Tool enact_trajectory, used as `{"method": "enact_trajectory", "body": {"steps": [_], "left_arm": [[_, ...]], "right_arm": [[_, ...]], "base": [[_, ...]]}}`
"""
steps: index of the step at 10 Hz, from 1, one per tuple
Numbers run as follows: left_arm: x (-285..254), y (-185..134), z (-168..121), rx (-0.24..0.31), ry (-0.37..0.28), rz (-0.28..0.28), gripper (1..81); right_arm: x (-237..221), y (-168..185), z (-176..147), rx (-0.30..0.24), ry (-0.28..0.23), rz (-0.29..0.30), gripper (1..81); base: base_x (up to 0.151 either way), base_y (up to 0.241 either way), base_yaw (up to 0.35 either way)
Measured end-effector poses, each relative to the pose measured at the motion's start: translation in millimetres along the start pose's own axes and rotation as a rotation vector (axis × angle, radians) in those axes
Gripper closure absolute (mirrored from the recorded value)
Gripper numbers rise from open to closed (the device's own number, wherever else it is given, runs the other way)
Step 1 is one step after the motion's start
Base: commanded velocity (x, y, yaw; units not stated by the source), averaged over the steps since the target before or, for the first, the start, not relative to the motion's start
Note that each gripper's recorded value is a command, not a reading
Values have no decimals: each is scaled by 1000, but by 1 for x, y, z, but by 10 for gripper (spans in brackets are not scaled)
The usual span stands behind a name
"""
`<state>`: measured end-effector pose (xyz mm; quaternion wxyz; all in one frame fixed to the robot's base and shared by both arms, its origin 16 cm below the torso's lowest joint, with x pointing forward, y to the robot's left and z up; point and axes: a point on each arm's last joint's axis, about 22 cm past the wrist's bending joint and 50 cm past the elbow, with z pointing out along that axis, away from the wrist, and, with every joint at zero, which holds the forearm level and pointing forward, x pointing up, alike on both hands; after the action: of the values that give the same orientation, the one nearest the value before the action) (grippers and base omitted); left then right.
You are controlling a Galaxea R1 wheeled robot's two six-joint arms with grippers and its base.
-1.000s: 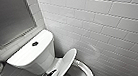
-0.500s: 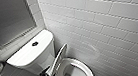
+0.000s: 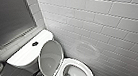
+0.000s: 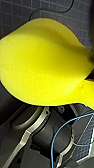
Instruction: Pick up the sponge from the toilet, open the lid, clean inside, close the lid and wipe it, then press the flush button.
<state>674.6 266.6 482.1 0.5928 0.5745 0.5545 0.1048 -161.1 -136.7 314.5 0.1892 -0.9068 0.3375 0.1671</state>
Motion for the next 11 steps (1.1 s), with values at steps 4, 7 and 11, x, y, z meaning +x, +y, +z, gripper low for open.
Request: {"method": "enact_trajectory", "body": {"steps": [4,7,11], "left_arm": [[70,-16,-42,65,96,166,10],[24,-83,-58,251,-202,502,10],[-30,-180,-118,410,-708,963,10]], "right_arm": [[-4,3,-3,-1,3,4,811],[1,10,-7,-7,13,-4,811],[20,5,-9,29,60,-51,811]], "base": [[0,0,0],[0,0,0],[0,0,0]]}}
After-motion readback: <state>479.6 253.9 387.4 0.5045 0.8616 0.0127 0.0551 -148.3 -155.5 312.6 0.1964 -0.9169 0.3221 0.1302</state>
